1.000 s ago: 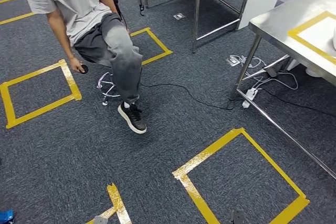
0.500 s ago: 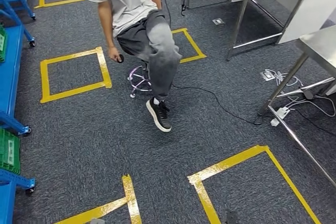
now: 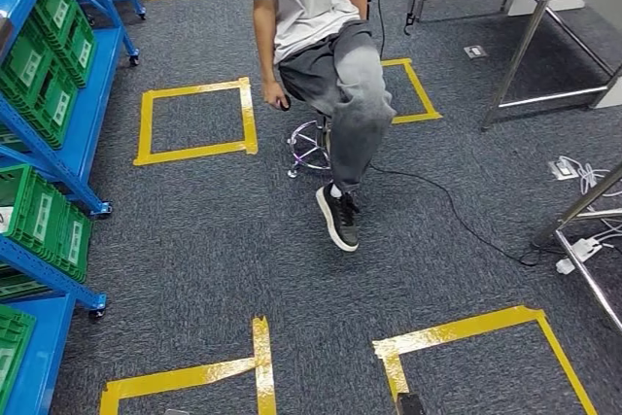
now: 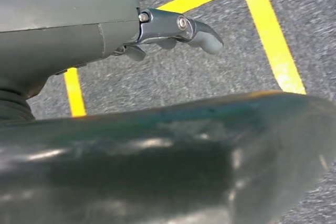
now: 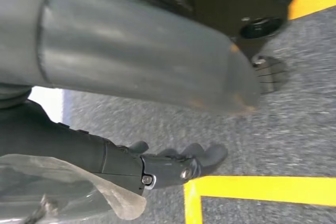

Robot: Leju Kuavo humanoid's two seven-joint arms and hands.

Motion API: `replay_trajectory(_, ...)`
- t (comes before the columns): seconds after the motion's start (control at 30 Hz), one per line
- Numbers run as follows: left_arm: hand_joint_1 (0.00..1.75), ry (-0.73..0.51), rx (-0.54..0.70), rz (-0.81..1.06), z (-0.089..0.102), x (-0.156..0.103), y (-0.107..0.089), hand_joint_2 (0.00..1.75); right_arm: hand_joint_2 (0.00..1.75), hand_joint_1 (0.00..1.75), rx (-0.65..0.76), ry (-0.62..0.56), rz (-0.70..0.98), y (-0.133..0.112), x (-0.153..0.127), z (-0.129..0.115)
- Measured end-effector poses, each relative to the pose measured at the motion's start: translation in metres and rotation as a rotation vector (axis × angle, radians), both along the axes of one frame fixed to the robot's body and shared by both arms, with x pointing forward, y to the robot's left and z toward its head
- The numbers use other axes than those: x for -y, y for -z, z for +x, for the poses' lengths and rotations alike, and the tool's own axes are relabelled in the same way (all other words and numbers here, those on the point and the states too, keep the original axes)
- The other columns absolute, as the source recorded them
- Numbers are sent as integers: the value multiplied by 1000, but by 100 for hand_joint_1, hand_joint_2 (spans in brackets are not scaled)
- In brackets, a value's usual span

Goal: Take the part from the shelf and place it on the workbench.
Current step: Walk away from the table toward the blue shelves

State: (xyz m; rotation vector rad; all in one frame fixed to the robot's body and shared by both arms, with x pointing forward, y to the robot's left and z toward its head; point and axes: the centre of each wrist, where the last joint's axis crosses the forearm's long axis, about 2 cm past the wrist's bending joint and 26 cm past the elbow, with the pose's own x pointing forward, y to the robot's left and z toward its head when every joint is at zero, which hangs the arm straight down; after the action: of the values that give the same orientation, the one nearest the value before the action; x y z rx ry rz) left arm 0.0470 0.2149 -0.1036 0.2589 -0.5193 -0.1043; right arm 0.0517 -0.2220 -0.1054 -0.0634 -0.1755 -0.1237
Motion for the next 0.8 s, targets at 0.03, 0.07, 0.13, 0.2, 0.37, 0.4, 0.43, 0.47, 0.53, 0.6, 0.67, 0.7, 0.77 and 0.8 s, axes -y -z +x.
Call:
replay_trajectory(0.03, 0, 0, 1, 0, 0, 0, 0, 0, 0, 0, -2, -13, -1, 0, -1, 0)
replay_trajectory(0.07, 0, 0, -1, 0, -1, 0, 0, 0, 0, 0, -4, -34, -1, 0, -2, 0)
replay_trajectory(0.13, 0, -2, -3, -1, -2, 0, 0, 0, 0, 0, -8, -79, -2, -1, -5, 0)
replay_trajectory(0.2, 0, -3, -2, -1, -2, 0, 0, 0, 0, 0, -11, -93, -2, -1, -7, -1)
replay_trajectory(0.37, 0, -5, -6, -1, -4, 0, 0, 0, 0, 0, -9, -101, -2, -1, -7, 0)
replay_trajectory(0.4, 0, -4, -5, -1, -3, 0, 0, 0, 0, 0, -6, -111, -3, -1, -8, 0)
replay_trajectory(0.43, 0, -1, -3, -3, -2, 1, 0, 0, 0, 0, 0, -140, -5, -1, -8, 1)
replay_trajectory(0.47, 0, 5, -3, -5, -2, 1, 0, 0, 0, 0, 9, -186, -10, -1, -9, 1)
replay_trajectory(0.53, 0, 18, -5, -10, -2, 3, 0, 0, 0, 0, 32, -297, -18, -2, -11, 4)
replay_trajectory(0.6, 0, 29, -3, -14, -1, 6, -1, 0, 0, 0, 41, -362, -17, -3, -13, 5)
replay_trajectory(0.67, 0, 36, 2, -19, 2, 8, -1, 0, 0, 0, 40, -389, -10, -3, -14, 5)
replay_trajectory(0.7, 0, 39, 4, -21, 2, 9, -2, 0, 0, 0, 37, -398, -7, -3, -14, 4)
replay_trajectory(0.77, 0, 41, 3, -23, 3, 10, -2, 0, 0, 0, 32, -412, -1, -2, -15, 2)
replay_trajectory(0.8, 0, 41, 3, -23, 3, 10, -2, 0, 0, 0, 30, -418, 2, -2, -15, 2)
